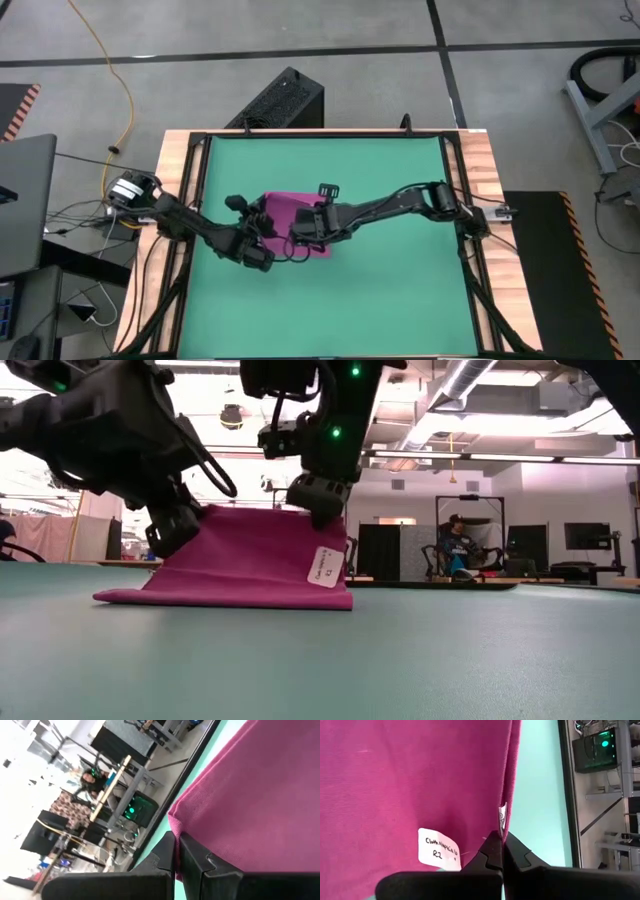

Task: Roll towel into tight, uniform cylinder
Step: Roll the pink towel

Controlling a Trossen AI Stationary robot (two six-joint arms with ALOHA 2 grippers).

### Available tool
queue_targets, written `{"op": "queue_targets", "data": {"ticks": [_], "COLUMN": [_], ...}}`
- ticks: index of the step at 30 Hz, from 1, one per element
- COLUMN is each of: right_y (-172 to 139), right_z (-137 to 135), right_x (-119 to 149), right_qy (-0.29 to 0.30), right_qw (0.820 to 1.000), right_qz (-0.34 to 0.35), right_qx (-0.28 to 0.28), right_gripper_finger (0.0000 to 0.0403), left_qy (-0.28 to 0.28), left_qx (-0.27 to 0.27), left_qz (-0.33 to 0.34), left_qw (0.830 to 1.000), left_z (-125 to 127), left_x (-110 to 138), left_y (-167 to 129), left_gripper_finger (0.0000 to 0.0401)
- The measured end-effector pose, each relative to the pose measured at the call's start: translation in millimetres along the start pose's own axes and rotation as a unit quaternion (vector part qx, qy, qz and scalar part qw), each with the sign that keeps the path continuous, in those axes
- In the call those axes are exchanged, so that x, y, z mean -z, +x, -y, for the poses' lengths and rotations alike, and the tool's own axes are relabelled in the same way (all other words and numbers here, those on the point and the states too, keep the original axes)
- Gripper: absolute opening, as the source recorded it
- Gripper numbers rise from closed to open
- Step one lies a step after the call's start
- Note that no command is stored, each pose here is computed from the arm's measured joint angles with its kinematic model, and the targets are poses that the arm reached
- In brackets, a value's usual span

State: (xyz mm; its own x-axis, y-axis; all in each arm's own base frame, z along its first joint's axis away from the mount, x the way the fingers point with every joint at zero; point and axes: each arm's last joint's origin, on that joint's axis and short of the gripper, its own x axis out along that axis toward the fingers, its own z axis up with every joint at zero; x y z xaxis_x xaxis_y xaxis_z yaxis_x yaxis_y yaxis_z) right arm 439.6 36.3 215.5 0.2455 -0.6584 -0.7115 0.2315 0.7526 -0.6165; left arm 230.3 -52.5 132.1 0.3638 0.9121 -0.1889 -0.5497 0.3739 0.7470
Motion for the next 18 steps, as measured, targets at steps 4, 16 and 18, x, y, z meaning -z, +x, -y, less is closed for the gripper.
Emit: {"op": "queue_targets", "data": {"ticks": [4,16,18], "right_y": [7.3,14.0,14.9], "right_z": [4.1,7.7,8.6], "right_x": [-1.8,-2.6,-2.6], "right_qy": [0.009,0.021,0.037], "right_qw": [1.000,0.999,0.999], "right_qz": [-0.003,-0.011,-0.013], "right_qx": [-0.006,-0.022,-0.021], "right_gripper_finger": [0.0007,0.0027,0.0042], "left_qy": [-0.004,-0.012,-0.011], "left_qx": [0.000,0.047,0.063], "left_qz": [-0.016,-0.063,-0.070], "left_qw": [1.000,0.997,0.996], "left_z": [-1.2,1.0,1.7], "left_x": [0.2,-6.8,-8.0], "left_y": [6.7,28.4,31.6], "left_gripper_finger": [0.0000,0.0000,0.0000]}}
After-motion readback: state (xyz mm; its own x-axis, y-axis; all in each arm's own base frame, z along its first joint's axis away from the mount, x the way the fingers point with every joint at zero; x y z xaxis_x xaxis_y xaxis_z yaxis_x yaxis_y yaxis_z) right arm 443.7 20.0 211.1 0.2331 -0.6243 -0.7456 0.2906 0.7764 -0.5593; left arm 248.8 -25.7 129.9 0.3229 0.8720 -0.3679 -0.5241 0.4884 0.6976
